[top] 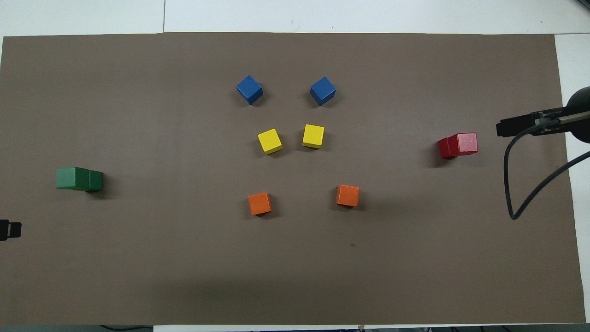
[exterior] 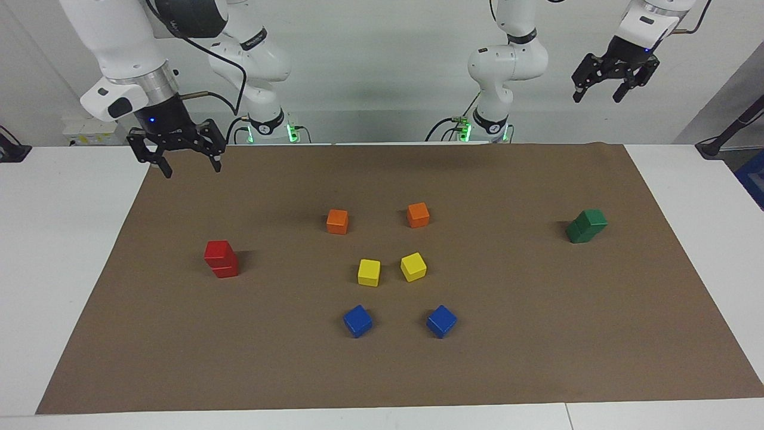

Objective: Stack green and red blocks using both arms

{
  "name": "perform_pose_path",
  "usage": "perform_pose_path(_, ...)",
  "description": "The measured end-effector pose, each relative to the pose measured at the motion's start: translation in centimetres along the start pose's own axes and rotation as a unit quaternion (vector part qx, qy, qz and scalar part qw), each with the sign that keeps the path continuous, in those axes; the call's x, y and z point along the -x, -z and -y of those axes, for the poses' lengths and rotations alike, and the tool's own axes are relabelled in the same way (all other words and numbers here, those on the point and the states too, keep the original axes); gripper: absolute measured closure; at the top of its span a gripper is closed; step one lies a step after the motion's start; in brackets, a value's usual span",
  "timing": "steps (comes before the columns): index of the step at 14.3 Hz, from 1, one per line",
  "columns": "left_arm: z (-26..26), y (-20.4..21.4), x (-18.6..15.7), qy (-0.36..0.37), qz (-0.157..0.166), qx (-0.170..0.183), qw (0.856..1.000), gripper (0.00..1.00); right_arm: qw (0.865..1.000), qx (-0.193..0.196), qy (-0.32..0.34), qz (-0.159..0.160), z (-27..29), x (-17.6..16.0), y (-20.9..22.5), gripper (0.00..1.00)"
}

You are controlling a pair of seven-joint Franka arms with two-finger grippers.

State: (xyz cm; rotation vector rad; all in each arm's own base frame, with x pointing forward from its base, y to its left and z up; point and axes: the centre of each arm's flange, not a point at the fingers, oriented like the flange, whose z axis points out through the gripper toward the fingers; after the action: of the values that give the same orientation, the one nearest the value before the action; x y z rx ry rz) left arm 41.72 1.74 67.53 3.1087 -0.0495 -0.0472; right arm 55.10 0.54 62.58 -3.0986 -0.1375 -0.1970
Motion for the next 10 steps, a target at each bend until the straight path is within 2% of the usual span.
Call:
perform_pose_path(7,1.5,0.0,0.1,0.016,-0.001,0.002,1.000,0.00,1.000,-0.004,-0.017,0.014,-2.4,0.6,-0.5,0.00)
perform_pose_path(10,1.9,0.1,0.2,0.015,0.000,-0.014,1.000,0.00,0.999,-0.005,-0.016,0.030,-2.2,0.9,-0.7,0.00)
